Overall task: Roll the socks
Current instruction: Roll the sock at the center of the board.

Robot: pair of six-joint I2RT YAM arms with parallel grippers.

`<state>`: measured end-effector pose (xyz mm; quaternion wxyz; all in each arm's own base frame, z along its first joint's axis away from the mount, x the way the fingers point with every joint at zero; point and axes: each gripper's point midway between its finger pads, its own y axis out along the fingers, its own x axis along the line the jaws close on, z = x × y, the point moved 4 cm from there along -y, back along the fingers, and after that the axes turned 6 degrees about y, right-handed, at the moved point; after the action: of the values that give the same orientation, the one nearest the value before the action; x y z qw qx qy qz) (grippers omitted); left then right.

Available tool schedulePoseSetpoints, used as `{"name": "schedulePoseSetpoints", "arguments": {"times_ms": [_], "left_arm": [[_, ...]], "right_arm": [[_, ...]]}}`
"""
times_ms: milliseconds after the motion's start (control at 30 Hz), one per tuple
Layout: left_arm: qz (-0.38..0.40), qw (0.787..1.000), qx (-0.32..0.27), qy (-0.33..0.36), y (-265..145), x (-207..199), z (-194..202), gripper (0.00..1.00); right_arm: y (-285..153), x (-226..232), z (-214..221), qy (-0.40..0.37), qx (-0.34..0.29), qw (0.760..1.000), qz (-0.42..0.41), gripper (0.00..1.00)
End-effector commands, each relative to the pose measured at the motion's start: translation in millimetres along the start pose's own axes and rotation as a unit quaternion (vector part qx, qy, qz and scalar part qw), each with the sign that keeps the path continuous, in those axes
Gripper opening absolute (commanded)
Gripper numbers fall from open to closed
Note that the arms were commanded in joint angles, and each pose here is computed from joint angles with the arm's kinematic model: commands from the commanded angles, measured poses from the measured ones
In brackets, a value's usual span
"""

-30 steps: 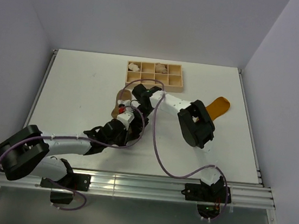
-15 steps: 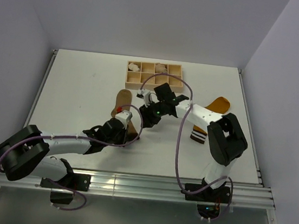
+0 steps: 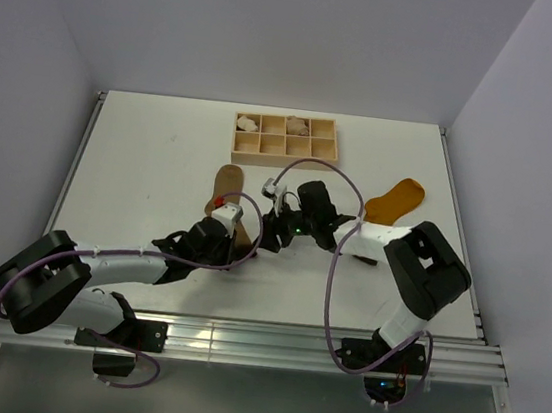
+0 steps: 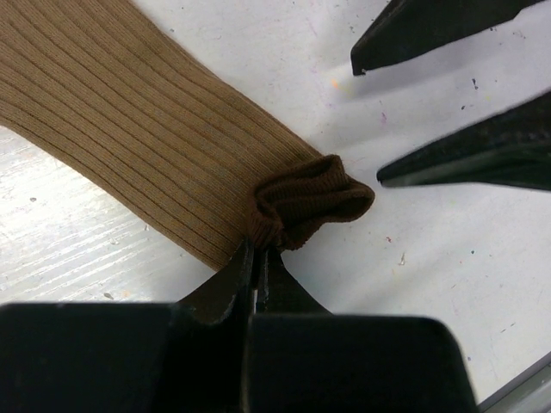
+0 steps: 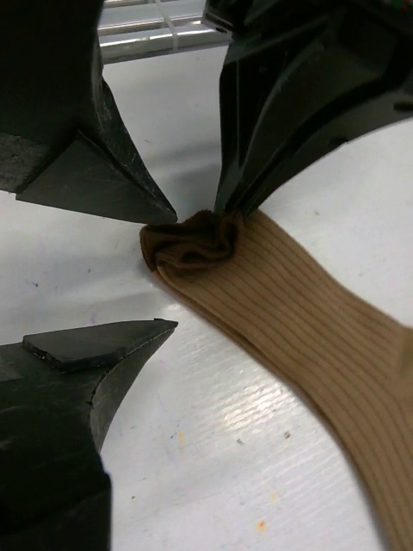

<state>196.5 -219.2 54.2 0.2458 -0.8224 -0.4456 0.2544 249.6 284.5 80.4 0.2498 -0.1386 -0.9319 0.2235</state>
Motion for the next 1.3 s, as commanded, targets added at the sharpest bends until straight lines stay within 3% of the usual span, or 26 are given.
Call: {"name": "schedulePoseSetpoints", "arguments": {"times_ms": [0,67,167,667,1033,1267], "left_arm": [[0.000,1.000,-0.004,-0.008,-1,2,-2,0.00],[-0.002,1.000,-0.005,-0.011,-2,2,-2,0.00],[-0.001,1.000,-0.008,-0.010,-3,3,-3,0.00],[-0.001,1.000,-0.006,-0.012,-2,4,-2,0.00],[-0.001,1.000,-0.006,-0.013,-2,4,-3,0.00],[-0.002,1.000,-0.006,-0.014,-2,4,-2,0.00]], "right_arm": [[-1,18,-31,-0.060,-0.073,0.995,-0.038,0.56],[1,21,-25,-0.060,-0.066,0.995,-0.049,0.56],[5,25,-20,-0.059,-0.061,0.995,-0.054,0.65],[24,24,10,-0.049,-0.010,0.997,-0.065,0.67],[30,20,21,-0.033,0.012,0.997,-0.065,0.62],[35,17,19,-0.031,0.014,0.997,-0.063,0.51]]}}
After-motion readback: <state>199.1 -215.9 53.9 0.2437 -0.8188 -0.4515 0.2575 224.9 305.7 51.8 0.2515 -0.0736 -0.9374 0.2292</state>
